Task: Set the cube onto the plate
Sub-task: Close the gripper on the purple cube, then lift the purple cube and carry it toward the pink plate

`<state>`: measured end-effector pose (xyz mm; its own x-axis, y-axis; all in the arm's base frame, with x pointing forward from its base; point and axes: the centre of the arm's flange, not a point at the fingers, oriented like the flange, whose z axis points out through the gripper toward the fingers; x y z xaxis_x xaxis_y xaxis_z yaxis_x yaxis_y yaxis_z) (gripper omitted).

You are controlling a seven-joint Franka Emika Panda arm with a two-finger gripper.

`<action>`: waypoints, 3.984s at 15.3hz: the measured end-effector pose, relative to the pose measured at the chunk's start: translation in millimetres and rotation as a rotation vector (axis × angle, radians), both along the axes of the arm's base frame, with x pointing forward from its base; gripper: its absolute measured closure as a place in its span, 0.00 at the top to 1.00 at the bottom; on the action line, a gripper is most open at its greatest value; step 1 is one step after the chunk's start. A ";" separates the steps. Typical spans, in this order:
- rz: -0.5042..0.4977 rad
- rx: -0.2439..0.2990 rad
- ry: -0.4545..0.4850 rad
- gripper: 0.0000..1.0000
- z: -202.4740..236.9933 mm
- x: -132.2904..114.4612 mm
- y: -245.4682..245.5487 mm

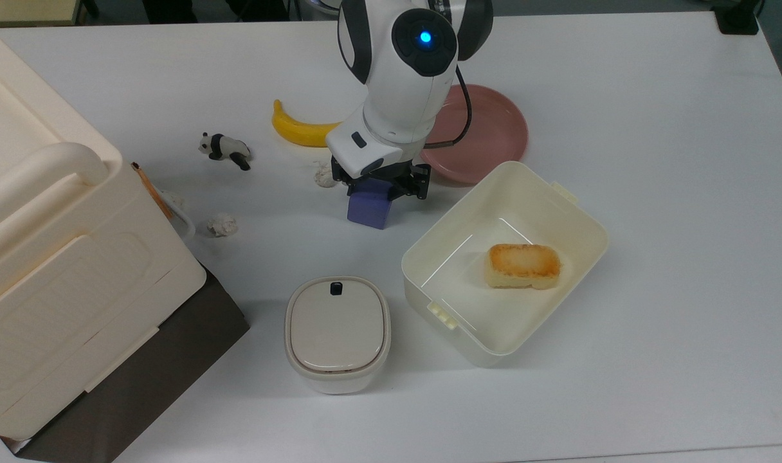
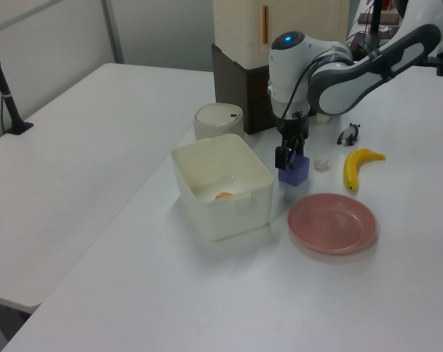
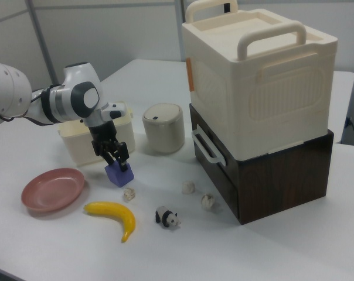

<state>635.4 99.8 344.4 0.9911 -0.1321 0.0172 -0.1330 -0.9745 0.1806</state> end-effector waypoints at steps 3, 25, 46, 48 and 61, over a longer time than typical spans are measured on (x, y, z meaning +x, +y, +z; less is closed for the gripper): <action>0.011 -0.013 0.000 0.64 -1.1 -0.5 0.9; -0.031 -0.020 -0.051 1.00 29.0 3.0 -23.9; -0.069 -0.127 -0.051 1.00 -19.7 -2.8 27.1; -0.073 -0.127 -0.049 1.00 -21.6 -2.9 27.2; -0.058 -0.115 -0.057 0.59 -4.3 -13.3 65.3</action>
